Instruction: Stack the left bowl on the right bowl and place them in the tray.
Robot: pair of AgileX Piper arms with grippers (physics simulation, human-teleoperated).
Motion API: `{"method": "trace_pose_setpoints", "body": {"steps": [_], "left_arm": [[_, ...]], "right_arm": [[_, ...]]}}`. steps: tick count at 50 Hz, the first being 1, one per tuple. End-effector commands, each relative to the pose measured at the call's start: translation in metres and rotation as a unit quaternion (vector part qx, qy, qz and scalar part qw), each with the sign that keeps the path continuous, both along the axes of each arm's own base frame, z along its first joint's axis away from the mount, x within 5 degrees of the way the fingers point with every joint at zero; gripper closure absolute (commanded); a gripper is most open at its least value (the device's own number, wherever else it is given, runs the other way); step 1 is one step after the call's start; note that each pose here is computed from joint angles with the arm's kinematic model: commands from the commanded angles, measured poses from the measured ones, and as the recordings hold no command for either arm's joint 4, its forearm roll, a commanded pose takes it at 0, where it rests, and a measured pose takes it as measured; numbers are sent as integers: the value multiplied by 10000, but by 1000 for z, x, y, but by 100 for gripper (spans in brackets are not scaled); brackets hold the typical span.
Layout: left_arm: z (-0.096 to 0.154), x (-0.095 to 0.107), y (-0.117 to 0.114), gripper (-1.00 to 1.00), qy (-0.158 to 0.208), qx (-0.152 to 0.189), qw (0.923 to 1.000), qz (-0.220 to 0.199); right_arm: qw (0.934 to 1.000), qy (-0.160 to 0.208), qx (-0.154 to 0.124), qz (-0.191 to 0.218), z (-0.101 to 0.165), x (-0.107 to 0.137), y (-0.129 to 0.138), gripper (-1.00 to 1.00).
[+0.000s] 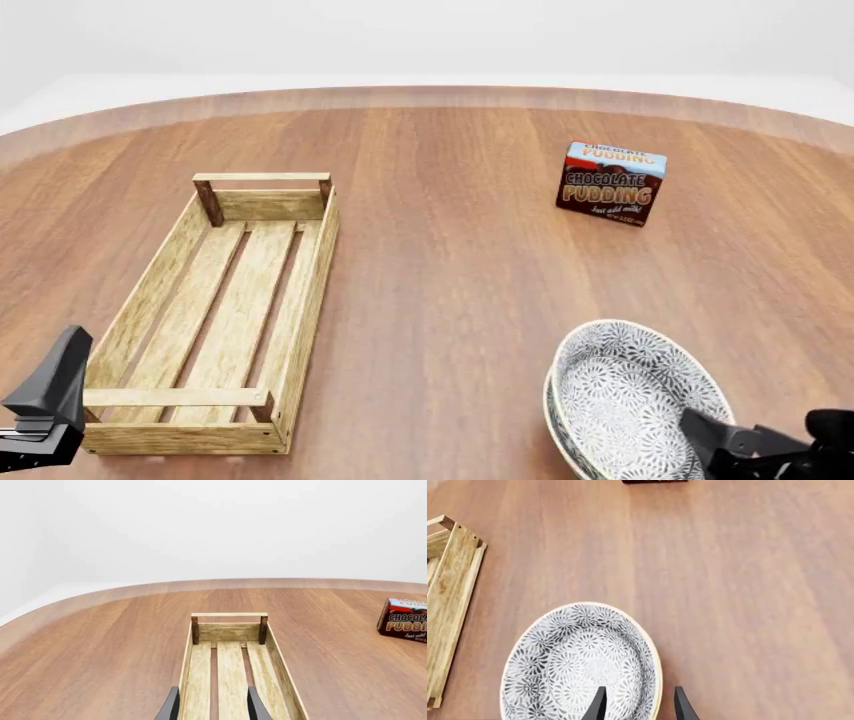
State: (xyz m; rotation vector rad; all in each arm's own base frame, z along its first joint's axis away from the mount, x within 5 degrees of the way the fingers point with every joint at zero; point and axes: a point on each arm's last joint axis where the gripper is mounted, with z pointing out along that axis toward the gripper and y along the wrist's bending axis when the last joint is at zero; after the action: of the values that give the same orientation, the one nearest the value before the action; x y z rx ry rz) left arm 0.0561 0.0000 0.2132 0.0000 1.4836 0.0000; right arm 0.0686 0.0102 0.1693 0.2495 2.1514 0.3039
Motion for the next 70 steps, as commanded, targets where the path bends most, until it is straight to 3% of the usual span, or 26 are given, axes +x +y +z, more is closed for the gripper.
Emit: {"method": "trace_pose_setpoints", "body": {"steps": [1,14,15,29,38,50,60,70], "left_arm": [[0,0,0,-100,0,0,10000,0],[0,0,0,-100,0,0,10000,0],[0,0,0,-100,0,0,10000,0],[0,0,0,-100,0,0,10000,0],[0,0,0,-100,0,0,10000,0],[0,0,0,-100,0,0,10000,0],[0,0,0,-100,0,0,10000,0],[0,0,0,-100,0,0,10000,0]], "right_arm": [[9999,106,52,-29,-8,0,0,-100],[9996,196,169,132,-9,1,4,-100],[9996,179,173,161,-9,1,4,100],[9993,43,279,251,-7,1,6,100],[9992,-288,133,227,-1,1,4,100],[9941,-980,-110,450,79,25,10,100],[9834,-1667,-245,668,161,49,18,100],[9802,-1712,-357,927,184,80,31,100]]}}
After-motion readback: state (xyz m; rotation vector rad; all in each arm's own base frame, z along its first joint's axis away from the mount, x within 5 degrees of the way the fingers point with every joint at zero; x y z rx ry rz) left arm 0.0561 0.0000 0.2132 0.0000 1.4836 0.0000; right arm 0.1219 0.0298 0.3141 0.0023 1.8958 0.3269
